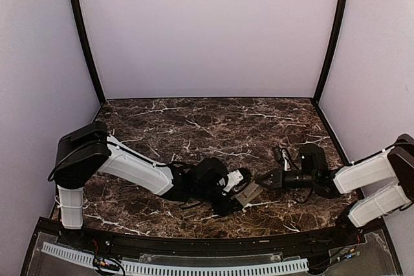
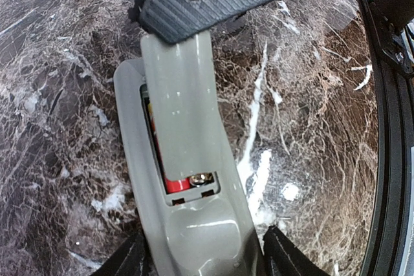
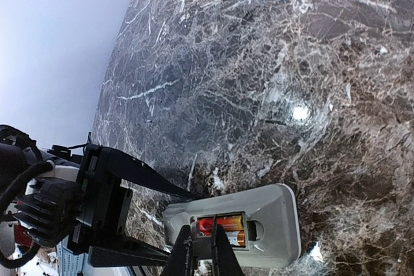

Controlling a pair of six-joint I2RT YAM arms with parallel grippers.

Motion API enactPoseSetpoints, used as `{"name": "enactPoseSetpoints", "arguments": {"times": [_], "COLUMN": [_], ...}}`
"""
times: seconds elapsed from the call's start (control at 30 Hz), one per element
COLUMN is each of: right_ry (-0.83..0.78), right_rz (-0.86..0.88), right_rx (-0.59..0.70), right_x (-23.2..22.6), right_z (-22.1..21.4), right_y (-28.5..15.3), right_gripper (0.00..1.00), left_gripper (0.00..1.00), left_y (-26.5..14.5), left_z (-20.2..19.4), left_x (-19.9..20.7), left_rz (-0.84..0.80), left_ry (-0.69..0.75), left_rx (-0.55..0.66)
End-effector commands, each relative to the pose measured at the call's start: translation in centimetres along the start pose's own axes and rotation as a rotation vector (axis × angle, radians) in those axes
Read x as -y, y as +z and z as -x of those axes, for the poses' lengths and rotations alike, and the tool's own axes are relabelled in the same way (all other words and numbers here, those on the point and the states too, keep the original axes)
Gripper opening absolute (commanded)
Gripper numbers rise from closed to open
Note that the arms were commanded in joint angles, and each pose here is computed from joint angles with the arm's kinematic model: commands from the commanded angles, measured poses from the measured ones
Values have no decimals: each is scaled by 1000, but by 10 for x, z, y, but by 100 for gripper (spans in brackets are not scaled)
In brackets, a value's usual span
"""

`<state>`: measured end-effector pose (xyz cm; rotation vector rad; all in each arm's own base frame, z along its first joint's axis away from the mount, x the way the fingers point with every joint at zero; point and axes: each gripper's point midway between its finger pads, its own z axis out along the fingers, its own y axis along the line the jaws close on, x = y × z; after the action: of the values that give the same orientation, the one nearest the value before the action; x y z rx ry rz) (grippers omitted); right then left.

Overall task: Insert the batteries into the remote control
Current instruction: Load the battery cover onto the remote control without the battery cover.

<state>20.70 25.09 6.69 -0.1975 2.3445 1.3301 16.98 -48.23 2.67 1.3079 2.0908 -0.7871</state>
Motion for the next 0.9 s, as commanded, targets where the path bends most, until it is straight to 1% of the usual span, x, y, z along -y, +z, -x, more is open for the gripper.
{"name": "enactPoseSetpoints", "arguments": {"times": [0.0,0.13,0.3,0.5,0.73,0.87], "right_ry": [-15,-26,-25,-38,-78,-69], "right_rz": [12,13,8,3,-57,-74], "right_rx": [-53,-47,-67,-85,-111,-119], "right_x": [-1,-3,0,1,8,12], "right_z": [-8,-4,-11,-17,-20,-27], "right_y": [5,7,12,16,12,6], "right_gripper": [0,0,0,0,0,0], "left_gripper": [60,60,60,57,56,56], "left_y": [5,6,6,7,7,7], "left_z": [-17,-17,-17,-18,-18,-18], "left_x": [2,2,2,1,1,1], "left_rz": [-12,-9,-9,-9,-6,-6], "left_ry": [-19,-20,-20,-21,-21,-22], "left_rx": [-65,-67,-69,-71,-72,-71]}}
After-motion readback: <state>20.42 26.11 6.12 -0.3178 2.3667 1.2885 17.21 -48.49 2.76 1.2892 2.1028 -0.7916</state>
